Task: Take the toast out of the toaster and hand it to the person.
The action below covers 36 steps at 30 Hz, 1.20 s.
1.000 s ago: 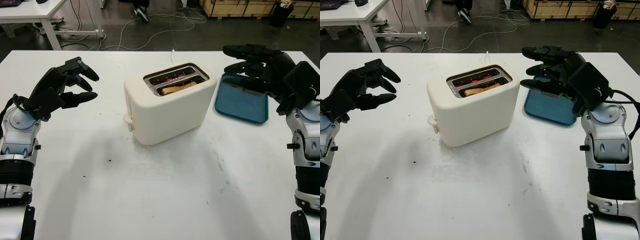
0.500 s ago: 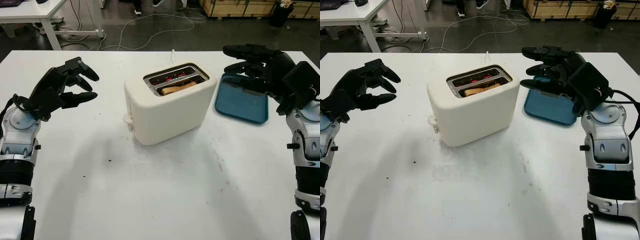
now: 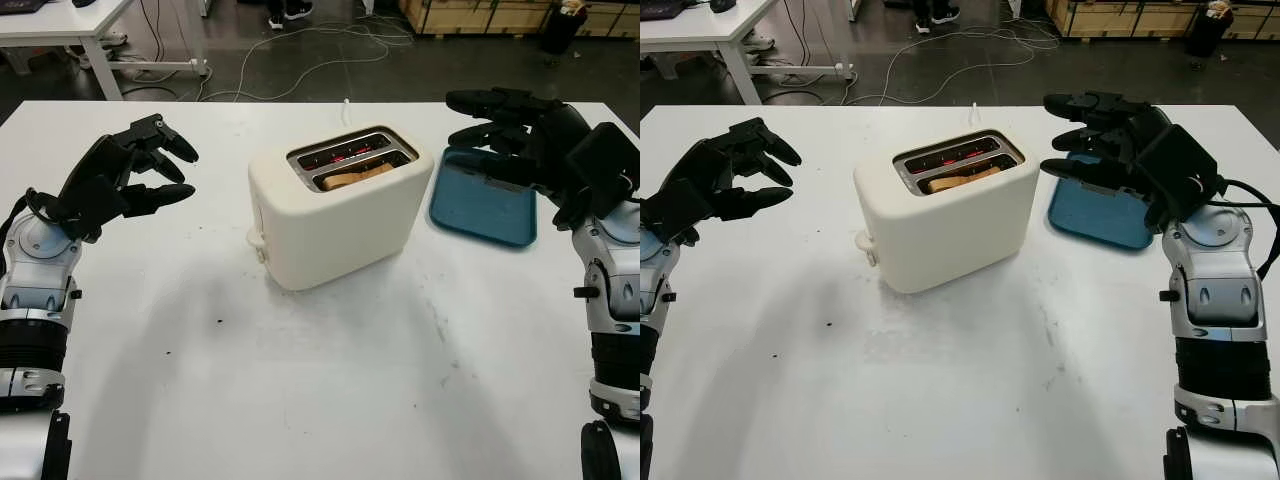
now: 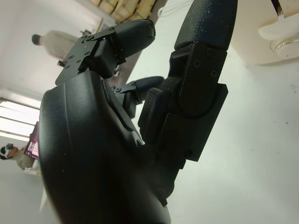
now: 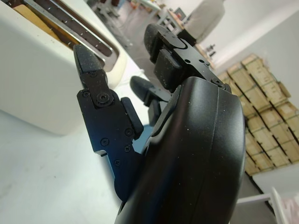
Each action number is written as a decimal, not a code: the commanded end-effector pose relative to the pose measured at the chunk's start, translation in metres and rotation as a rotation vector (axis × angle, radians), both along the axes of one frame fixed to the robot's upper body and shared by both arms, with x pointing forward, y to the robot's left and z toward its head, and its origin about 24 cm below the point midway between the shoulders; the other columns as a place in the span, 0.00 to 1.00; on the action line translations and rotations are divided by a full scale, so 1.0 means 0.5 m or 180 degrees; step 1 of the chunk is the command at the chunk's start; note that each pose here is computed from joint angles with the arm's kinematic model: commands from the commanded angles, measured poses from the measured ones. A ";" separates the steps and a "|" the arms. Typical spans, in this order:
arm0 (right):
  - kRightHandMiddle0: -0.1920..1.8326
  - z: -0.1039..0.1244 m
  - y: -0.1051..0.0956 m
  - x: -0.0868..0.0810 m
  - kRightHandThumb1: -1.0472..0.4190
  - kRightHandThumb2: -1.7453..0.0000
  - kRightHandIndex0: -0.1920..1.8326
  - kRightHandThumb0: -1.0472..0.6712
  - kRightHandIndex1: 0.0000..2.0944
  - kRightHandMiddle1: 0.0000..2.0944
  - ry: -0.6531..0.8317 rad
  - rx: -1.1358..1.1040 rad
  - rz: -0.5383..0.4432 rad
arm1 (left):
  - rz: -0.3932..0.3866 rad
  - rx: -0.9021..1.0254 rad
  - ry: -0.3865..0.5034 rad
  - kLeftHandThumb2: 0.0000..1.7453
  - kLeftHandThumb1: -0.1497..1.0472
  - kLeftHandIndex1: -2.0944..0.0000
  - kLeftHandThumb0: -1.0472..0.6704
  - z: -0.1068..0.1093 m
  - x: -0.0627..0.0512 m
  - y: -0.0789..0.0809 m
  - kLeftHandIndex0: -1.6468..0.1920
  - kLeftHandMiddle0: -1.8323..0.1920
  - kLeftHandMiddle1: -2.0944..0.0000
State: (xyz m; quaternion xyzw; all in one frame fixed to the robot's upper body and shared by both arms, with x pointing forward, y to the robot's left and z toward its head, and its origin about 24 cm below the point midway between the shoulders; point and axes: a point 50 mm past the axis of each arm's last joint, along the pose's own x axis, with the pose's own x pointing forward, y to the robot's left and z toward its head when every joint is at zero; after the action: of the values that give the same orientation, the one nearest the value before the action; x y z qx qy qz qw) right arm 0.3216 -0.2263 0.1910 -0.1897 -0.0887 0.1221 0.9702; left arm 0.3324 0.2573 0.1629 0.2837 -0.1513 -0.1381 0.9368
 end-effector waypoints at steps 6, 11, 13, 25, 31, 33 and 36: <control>0.43 0.003 0.001 0.000 0.20 1.00 0.24 0.41 0.46 0.02 -0.0027 0.0003 -0.0028 | 0.0009 -0.0028 -0.0070 0.05 0.89 0.34 0.00 0.009 0.003 -0.002 0.74 0.75 0.29; 0.42 0.003 0.001 0.000 0.19 1.00 0.24 0.42 0.46 0.02 -0.0037 0.0028 0.0006 | 0.0013 -0.0072 -0.0059 0.04 0.89 0.35 0.00 0.009 0.003 -0.002 0.73 0.75 0.30; 0.42 0.003 0.001 0.000 0.19 1.00 0.24 0.42 0.46 0.02 -0.0034 0.0026 -0.0003 | 0.0010 -0.0077 -0.0049 0.04 0.89 0.34 0.00 0.009 0.003 -0.003 0.73 0.75 0.29; 0.43 0.002 0.000 0.000 0.19 1.00 0.24 0.41 0.45 0.02 -0.0030 0.0014 -0.0021 | 0.0008 -0.0091 -0.0035 0.04 0.89 0.34 0.00 0.008 0.003 -0.001 0.73 0.75 0.29; 0.43 0.002 0.001 0.000 0.19 1.00 0.24 0.41 0.45 0.02 -0.0027 0.0023 -0.0015 | 0.0010 -0.0059 -0.0070 0.05 0.89 0.35 0.00 0.008 0.003 -0.001 0.73 0.75 0.30; 0.42 0.002 0.001 0.000 0.19 1.00 0.24 0.41 0.45 0.02 -0.0030 0.0002 -0.0010 | 0.0008 -0.0074 -0.0058 0.05 0.89 0.34 0.00 0.008 0.003 -0.001 0.73 0.75 0.30; 0.42 0.002 0.001 0.000 0.19 1.00 0.24 0.42 0.46 0.02 -0.0033 0.0006 -0.0012 | 0.0008 -0.0068 -0.0052 0.04 0.89 0.34 0.00 0.008 0.003 -0.002 0.74 0.75 0.29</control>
State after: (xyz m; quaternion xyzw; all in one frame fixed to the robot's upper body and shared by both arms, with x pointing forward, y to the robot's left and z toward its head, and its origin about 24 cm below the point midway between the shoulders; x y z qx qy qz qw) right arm 0.3216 -0.2263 0.1910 -0.1900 -0.0887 0.1217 0.9702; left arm 0.3325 0.2573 0.1626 0.2817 -0.1502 -0.1373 0.9377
